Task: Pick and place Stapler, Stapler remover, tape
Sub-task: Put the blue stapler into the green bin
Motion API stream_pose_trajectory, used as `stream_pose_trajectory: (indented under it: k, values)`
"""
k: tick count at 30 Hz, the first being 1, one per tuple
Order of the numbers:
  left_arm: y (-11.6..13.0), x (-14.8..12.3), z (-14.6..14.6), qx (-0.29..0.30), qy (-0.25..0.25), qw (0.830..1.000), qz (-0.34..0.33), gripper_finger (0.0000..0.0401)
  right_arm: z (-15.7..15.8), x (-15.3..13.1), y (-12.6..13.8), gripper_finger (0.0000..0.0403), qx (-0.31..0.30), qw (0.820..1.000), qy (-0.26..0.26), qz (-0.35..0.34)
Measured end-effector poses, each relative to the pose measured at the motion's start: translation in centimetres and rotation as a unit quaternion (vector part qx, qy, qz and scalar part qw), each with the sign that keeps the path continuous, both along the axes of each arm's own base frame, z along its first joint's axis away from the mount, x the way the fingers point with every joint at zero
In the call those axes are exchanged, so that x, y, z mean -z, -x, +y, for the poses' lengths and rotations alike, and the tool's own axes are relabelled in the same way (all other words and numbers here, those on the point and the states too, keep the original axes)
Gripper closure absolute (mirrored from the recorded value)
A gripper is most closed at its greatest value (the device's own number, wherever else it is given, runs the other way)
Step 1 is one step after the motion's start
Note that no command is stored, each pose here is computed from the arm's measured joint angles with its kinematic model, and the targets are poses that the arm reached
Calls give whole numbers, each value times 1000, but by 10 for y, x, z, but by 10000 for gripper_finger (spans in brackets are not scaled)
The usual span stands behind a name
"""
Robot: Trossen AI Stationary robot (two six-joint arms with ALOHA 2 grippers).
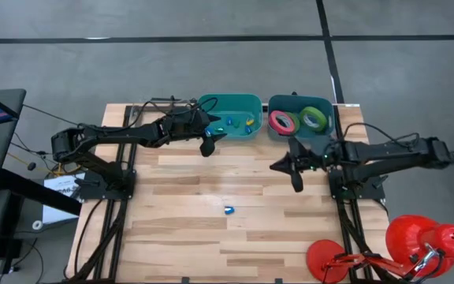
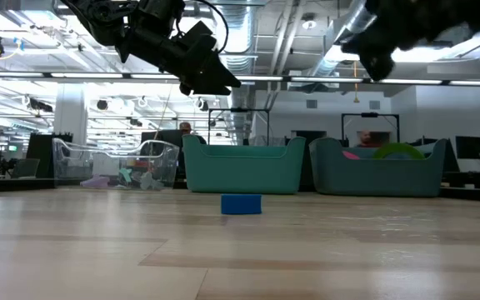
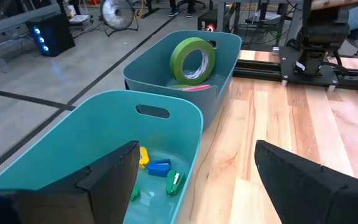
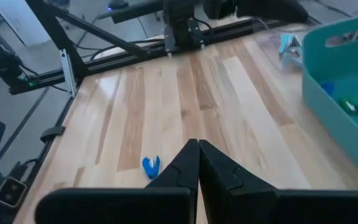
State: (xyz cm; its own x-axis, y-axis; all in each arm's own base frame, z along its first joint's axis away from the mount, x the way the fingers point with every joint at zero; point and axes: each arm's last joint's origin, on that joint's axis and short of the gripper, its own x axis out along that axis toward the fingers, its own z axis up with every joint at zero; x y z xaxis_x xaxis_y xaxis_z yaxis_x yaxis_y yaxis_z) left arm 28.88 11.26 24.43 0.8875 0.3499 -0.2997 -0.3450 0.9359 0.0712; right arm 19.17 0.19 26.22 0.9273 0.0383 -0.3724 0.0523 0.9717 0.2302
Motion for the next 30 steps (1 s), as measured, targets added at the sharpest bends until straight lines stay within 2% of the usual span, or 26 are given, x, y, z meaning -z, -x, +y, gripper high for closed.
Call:
stream_pose_trajectory:
  k: [12,16,26,30]
  values:
    - [0,0,0,0,0,1000,0,93,0,64,43,403,-8,996,-12,-89]
    - [0,0,0,0,0,1000,0,93,0,82,55,403,-8,995,-12,-94]
    - [0,0,0,0,-1,1000,-2,93,0,103,72,403,-9,991,-12,-131]
    - [0,0,0,0,-1,1000,-2,93,0,103,76,403,-9,990,-11,-141]
